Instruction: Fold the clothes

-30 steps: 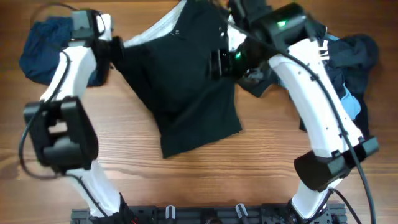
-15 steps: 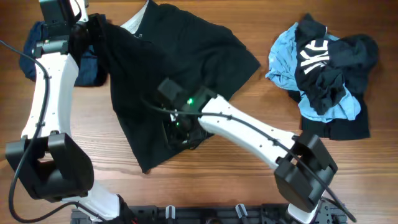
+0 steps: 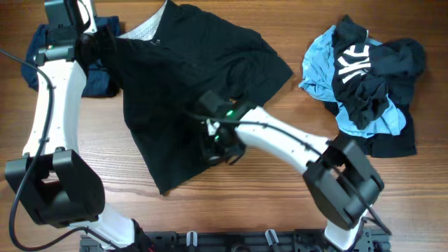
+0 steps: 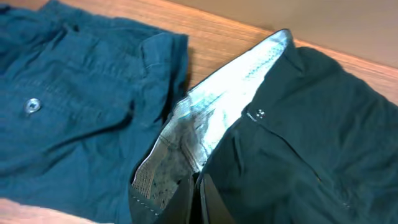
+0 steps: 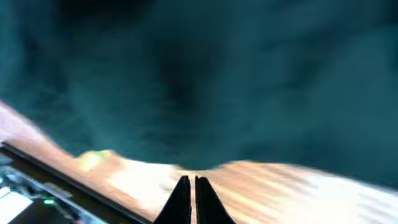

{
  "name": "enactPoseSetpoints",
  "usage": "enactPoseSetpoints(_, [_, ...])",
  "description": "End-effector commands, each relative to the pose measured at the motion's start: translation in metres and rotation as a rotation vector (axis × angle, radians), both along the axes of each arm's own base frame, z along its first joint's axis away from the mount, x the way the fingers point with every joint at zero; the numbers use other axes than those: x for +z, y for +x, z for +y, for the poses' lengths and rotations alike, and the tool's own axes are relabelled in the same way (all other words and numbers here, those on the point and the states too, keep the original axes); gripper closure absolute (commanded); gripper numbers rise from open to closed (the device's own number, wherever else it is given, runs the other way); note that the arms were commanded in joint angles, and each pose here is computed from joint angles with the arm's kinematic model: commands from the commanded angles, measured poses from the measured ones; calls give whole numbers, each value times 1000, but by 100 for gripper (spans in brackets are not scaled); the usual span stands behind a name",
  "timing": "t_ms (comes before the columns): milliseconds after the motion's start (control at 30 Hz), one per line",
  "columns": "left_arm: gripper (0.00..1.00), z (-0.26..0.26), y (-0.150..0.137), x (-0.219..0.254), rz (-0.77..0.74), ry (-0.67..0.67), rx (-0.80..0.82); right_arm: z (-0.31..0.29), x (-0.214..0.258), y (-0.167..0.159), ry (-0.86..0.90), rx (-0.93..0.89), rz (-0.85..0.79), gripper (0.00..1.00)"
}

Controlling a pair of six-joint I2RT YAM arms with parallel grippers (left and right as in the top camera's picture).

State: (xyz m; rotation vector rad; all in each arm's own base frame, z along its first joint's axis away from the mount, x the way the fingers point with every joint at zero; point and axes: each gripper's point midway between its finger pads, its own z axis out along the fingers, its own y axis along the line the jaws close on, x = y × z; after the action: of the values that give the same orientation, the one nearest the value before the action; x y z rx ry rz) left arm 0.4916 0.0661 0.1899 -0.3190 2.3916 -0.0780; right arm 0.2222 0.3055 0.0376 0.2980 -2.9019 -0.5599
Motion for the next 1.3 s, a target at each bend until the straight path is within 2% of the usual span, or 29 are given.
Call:
enactPoseSetpoints(0, [96, 8, 1, 3, -9, 2, 39, -32, -23, 15, -34, 105, 1, 96])
enactPoseSetpoints(300, [96, 6, -13, -8, 60, -30, 64, -54, -59, 28, -165, 50, 3, 96])
enactPoseSetpoints(400, [96, 5, -24, -17, 118, -35, 69, -85, -64, 37, -241, -59, 51, 96])
enactPoseSetpoints(567, [96, 16, -45, -28, 211, -8, 161, -128, -63, 66, -222, -150, 60, 96])
enactPoseSetpoints(767, [96, 9, -96, -52, 427, -105, 319, -175, -62, 99, -174, -169, 9, 96])
enactPoseSetpoints(867, [96, 4, -123, -64, 552, -123, 348, -202, -57, 115, -163, -218, -6, 96])
enactPoseSetpoints(1067, [96, -7, -162, -89, 718, -128, 344, -231, -15, 139, -127, -252, -4, 96])
enactPoseSetpoints(1233, [96, -27, -184, -101, 810, -159, 303, -228, 61, 184, -85, -232, -157, 95])
enactPoseSetpoints(1267, [96, -31, -184, -100, 812, -153, 290, -227, 79, 196, -76, -235, -208, 92])
